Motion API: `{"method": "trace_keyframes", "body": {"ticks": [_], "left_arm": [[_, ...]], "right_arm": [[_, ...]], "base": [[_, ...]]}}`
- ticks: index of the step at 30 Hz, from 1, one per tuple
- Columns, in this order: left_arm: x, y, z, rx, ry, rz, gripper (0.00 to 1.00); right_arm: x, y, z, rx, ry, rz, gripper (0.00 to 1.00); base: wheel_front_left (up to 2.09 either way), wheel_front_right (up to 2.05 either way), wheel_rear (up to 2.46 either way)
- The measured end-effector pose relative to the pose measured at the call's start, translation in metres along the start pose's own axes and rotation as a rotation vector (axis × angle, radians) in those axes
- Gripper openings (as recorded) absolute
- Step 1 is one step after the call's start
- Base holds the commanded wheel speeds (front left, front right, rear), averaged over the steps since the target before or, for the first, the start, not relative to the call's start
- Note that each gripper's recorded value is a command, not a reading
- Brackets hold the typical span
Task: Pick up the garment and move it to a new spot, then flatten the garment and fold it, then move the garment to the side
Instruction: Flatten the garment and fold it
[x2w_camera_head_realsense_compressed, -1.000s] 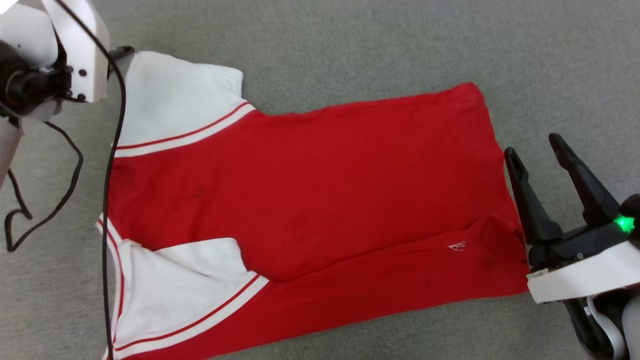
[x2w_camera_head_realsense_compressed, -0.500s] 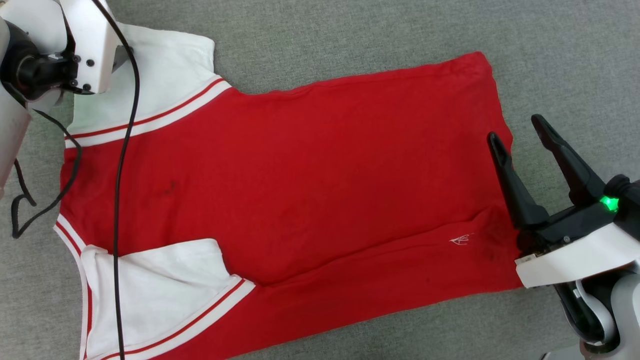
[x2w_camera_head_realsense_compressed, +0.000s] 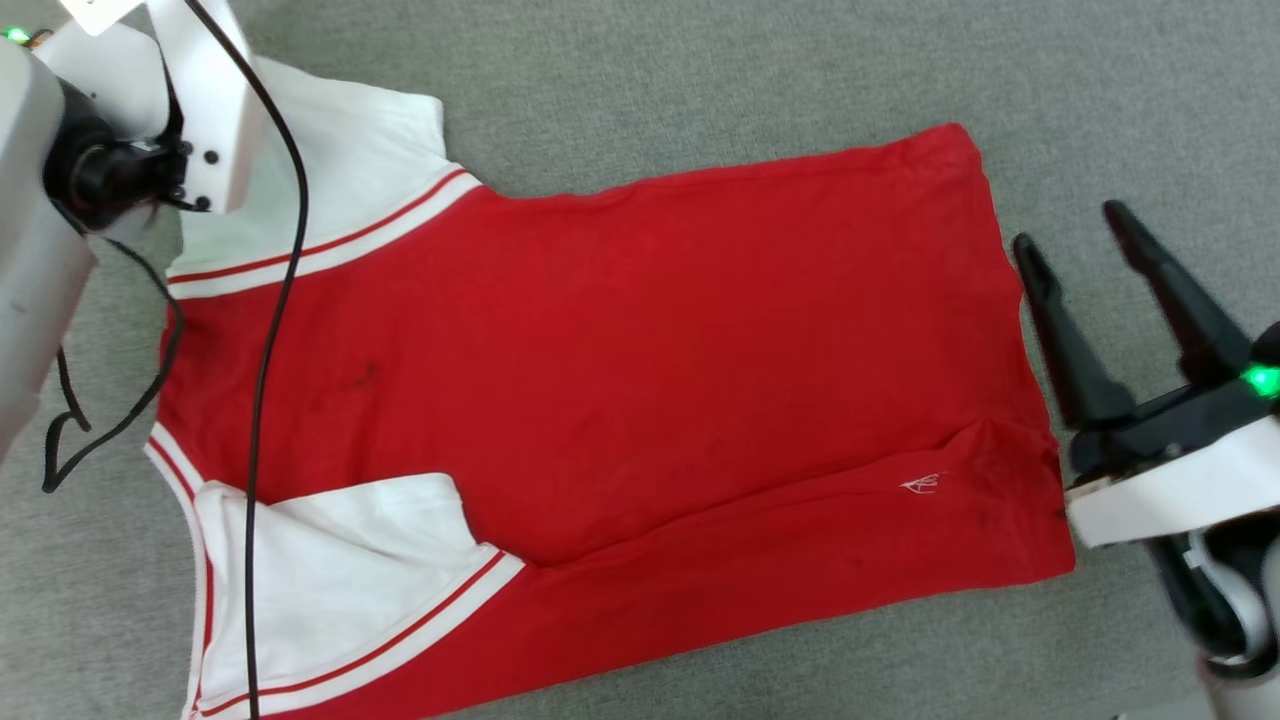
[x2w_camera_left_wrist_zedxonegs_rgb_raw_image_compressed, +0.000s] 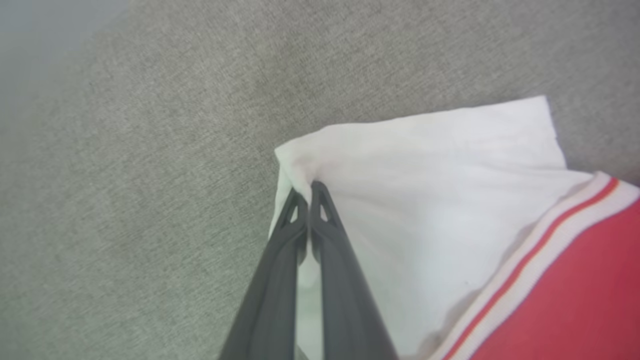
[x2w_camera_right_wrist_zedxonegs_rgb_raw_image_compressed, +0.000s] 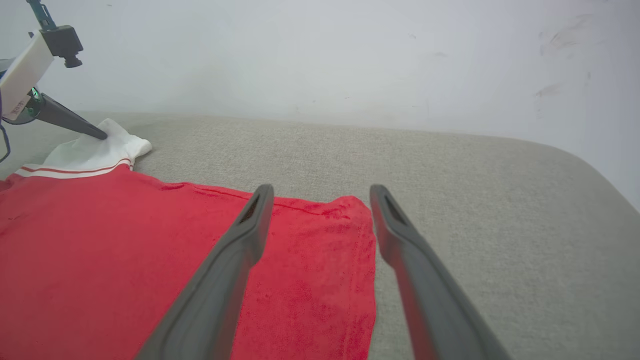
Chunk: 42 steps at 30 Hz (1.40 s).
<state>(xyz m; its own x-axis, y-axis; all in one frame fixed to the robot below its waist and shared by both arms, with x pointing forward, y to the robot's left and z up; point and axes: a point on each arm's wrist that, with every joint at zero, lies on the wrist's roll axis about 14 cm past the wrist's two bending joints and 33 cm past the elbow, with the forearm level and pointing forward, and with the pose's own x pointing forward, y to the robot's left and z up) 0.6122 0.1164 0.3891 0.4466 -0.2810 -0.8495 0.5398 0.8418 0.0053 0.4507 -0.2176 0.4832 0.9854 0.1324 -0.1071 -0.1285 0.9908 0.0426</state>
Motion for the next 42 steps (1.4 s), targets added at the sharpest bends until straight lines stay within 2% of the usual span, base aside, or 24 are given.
{"method": "trace_keyframes", "body": {"ticks": [4,7,15,20,26,35,39,42], "left_arm": [[-0.016,-0.009,0.015,0.021,-0.101,-0.01,0.0],[-0.031,-0.012,0.02,0.056,-0.156,0.001,0.0],[-0.067,-0.021,0.023,0.12,-0.285,0.002,0.0],[-0.08,-0.025,0.023,0.153,-0.34,-0.003,0.0],[-0.082,-0.029,0.022,0.172,-0.373,-0.011,0.0],[-0.079,-0.026,0.018,0.182,-0.398,-0.01,0.0],[-0.076,-0.026,0.015,0.177,-0.397,-0.012,0.0],[-0.076,-0.025,0.015,0.173,-0.407,-0.012,0.0]], "right_arm": [[0.003,-0.014,0.023,-0.061,-0.03,-0.01,1.0],[0.008,-0.02,0.033,-0.107,0.008,0.005,1.0],[0.034,-0.038,0.029,-0.184,0.303,0.063,1.0],[0.042,-0.042,0.0,-0.19,0.57,0.093,1.0],[0.056,-0.039,-0.032,-0.207,0.778,0.121,1.0],[0.082,-0.023,-0.083,-0.213,0.909,0.155,1.0],[0.079,-0.026,-0.108,-0.234,0.973,0.152,1.0],[0.079,-0.025,-0.115,-0.206,0.98,0.158,1.0]], "base": [[0.0,0.0,0.0],[0.0,0.0,0.0],[0.0,0.0,0.0],[0.0,0.0,0.0],[0.0,0.0,0.0],[0.0,0.0,0.0],[0.0,0.0,0.0],[0.0,0.0,0.0]]}}
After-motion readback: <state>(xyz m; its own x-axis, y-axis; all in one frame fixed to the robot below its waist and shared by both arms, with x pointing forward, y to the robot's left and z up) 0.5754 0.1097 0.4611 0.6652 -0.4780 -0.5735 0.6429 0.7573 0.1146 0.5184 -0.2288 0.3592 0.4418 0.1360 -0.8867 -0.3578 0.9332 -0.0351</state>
